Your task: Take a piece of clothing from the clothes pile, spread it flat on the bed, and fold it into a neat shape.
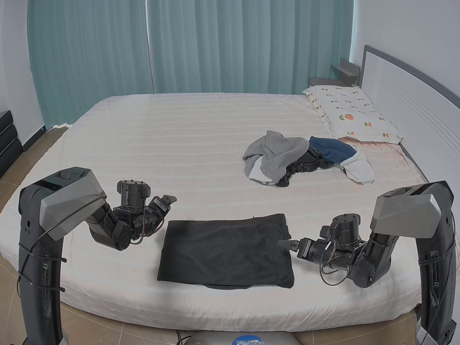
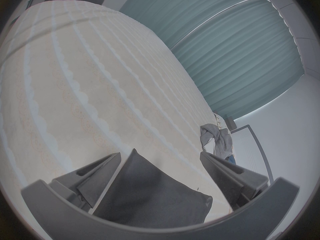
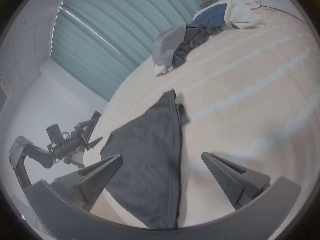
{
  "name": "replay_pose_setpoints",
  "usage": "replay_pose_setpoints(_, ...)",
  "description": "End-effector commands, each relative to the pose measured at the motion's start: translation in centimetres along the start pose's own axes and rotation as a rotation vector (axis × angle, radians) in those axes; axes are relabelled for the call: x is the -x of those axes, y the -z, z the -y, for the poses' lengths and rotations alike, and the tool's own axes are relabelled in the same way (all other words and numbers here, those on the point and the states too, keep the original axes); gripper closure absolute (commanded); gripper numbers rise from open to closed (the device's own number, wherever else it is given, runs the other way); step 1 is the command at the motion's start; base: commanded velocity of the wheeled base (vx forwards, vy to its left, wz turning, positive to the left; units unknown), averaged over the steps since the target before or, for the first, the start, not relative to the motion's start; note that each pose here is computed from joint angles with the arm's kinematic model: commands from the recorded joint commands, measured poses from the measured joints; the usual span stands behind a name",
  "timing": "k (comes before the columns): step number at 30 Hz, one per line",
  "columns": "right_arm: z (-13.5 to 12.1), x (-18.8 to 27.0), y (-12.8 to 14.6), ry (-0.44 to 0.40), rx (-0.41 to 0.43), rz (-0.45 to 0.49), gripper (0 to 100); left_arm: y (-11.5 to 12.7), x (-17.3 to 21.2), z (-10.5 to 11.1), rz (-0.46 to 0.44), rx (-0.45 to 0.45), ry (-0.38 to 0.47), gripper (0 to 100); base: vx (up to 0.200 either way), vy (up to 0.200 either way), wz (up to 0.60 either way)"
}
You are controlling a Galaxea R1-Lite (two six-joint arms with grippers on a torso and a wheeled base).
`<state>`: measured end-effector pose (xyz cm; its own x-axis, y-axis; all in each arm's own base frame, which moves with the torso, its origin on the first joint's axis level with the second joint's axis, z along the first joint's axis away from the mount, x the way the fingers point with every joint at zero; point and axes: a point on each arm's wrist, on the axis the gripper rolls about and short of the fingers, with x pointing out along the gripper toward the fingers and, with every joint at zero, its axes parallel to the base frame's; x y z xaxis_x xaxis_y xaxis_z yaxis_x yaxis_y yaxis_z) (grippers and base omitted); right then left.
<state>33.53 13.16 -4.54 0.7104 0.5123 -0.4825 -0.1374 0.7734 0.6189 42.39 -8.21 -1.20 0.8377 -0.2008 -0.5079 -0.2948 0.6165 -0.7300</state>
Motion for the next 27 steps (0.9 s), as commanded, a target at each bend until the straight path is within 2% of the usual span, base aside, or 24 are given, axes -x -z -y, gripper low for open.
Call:
replay_pose_setpoints(1,-0.4,-3.1,-2.2,-0.039,-0.014,0.100,0,0.0,0.0,0.0,0.000,0.000,0.001,0,0.000,0.000,0.00)
replay_pose_setpoints(4,-0.4,-5.0,-3.5,-0.015,-0.039,0.156,0,0.1,0.0,0.0,-0.002,-0.001,0.002,0,0.000,0.000,0.00)
replay_pose_setpoints(12,2.2,-8.0,-5.9,0.059,-0.125,0.158,0,0.1,0.0,0.0,0.000,-0.003,0.001,0,0.000,0.000,0.00)
replay_pose_setpoints(19,2.4,-9.3,-6.5,0.044,-0.166,0.182,0,0.0,0.0,0.1,0.002,-0.001,0.002,0,0.000,0.000,0.00)
replay_pose_setpoints(27,0.9,-10.2,-5.9,0.005,-0.146,0.171,0,0.0,-0.1,0.0,0.005,0.000,-0.002,0,0.000,0.000,0.00)
